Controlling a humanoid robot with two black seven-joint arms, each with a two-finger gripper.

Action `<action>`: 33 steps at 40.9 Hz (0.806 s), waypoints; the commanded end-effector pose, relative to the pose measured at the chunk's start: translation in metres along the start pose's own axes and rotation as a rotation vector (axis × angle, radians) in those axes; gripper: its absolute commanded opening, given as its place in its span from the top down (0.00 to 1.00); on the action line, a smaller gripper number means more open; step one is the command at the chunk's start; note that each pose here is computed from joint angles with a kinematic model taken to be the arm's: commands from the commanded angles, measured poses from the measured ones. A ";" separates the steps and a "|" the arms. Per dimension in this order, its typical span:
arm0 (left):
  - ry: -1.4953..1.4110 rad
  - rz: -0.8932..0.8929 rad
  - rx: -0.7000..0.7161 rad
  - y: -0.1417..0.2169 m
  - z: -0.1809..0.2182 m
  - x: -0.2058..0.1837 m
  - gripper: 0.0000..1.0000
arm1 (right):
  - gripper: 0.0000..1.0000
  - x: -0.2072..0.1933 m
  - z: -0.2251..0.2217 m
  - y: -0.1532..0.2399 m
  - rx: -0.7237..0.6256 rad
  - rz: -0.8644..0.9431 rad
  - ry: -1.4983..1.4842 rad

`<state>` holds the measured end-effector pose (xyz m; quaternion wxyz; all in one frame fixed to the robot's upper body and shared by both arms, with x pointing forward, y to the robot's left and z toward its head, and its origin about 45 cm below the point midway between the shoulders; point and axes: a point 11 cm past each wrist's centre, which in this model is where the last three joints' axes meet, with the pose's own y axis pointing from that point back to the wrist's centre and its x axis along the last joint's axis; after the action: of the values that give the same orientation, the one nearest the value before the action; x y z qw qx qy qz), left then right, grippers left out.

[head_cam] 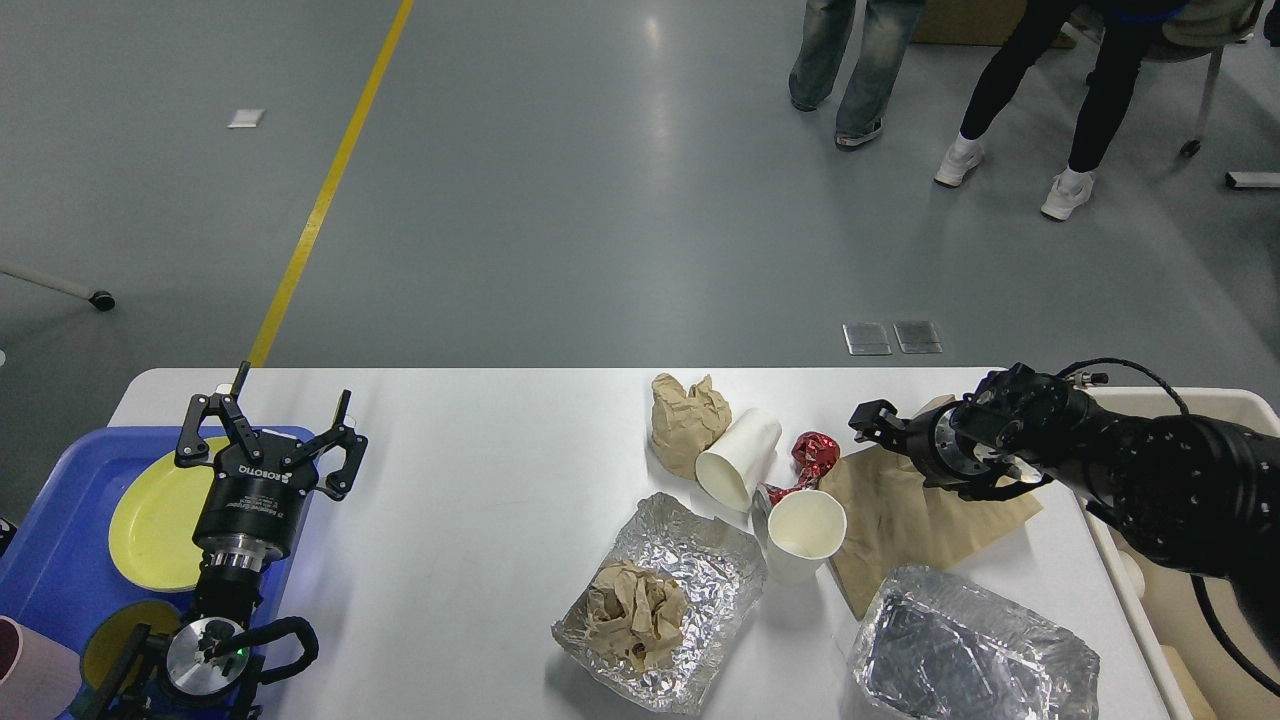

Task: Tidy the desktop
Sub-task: 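Grasp the brown paper bag with the right gripper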

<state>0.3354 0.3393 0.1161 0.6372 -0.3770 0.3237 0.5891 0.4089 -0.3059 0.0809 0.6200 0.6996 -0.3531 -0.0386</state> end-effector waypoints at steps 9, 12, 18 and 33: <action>0.000 -0.002 -0.002 -0.001 0.000 -0.001 0.04 | 0.00 -0.022 0.007 -0.014 -0.025 0.043 0.079; 0.000 -0.001 0.000 0.000 0.000 0.000 0.04 | 0.00 -0.021 0.007 -0.015 -0.021 0.062 0.073; 0.001 0.001 0.000 0.000 0.000 0.000 0.04 | 0.17 -0.020 0.008 -0.015 -0.026 0.086 0.092; 0.000 -0.001 -0.002 0.000 0.000 0.000 0.04 | 1.00 -0.022 0.015 -0.015 -0.083 0.071 0.094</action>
<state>0.3356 0.3392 0.1163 0.6373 -0.3773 0.3235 0.5890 0.3917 -0.3060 0.0554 0.6629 0.6642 -0.3455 0.0052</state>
